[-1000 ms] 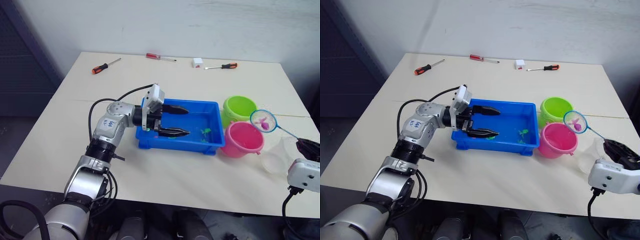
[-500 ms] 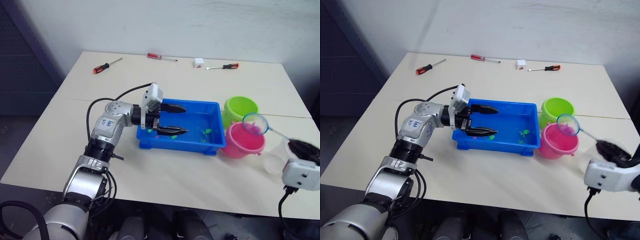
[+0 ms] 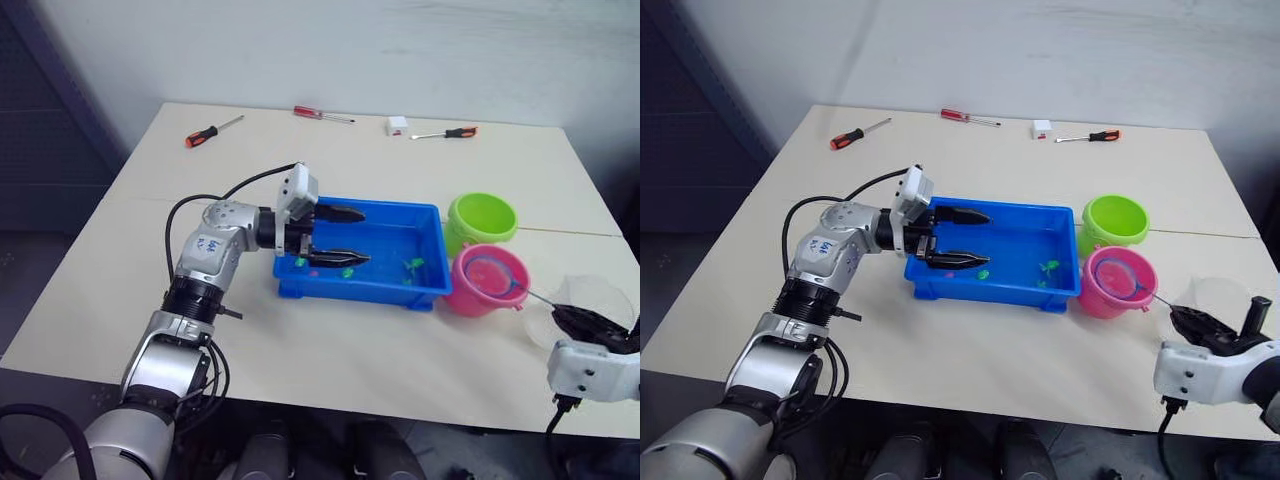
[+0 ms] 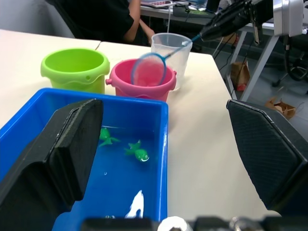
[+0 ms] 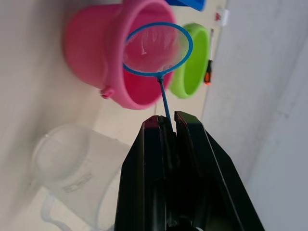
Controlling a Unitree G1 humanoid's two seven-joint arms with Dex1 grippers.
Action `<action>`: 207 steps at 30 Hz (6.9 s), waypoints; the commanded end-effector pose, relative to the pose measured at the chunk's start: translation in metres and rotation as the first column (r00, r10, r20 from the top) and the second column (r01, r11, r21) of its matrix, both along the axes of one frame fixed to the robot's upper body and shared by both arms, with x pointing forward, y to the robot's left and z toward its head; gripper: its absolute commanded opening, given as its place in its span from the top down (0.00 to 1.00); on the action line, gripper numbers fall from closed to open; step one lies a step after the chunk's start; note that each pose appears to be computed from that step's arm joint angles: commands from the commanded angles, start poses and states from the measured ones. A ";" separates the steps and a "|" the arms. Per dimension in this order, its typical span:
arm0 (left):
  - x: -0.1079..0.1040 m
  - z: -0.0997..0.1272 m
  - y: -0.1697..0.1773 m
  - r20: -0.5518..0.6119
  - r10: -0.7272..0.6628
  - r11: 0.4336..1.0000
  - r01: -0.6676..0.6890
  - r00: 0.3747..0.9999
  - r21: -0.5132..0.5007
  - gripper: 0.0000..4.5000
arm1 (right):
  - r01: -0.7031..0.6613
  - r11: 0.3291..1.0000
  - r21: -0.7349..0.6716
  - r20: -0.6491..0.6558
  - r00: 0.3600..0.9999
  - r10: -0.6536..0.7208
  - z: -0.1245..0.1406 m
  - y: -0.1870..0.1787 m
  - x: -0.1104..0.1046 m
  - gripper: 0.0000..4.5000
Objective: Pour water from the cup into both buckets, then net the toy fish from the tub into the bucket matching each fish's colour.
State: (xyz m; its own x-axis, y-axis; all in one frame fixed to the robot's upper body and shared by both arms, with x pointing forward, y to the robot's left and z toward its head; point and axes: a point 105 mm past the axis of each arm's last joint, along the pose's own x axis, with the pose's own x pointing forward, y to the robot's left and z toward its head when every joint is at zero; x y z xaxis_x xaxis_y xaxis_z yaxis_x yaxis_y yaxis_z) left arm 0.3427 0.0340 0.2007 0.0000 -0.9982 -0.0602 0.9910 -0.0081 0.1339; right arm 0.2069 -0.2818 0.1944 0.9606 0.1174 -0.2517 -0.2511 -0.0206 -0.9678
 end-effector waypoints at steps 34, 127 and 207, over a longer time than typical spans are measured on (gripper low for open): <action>-0.043 -0.028 0.143 0.048 0.477 0.845 -0.473 0.878 0.249 0.02 | -0.233 0.782 0.578 -0.266 0.853 0.450 -0.033 0.166 0.118 1.00; -0.004 -0.012 0.031 -0.009 0.038 0.998 -0.037 0.999 0.059 0.02 | 0.118 0.438 0.891 -0.161 0.985 0.062 0.017 0.064 0.018 1.00; -0.020 -0.020 0.048 0.083 0.247 0.968 -0.250 0.965 0.023 0.02 | 0.560 -0.647 0.517 -0.609 0.772 0.181 -0.036 0.100 0.068 1.00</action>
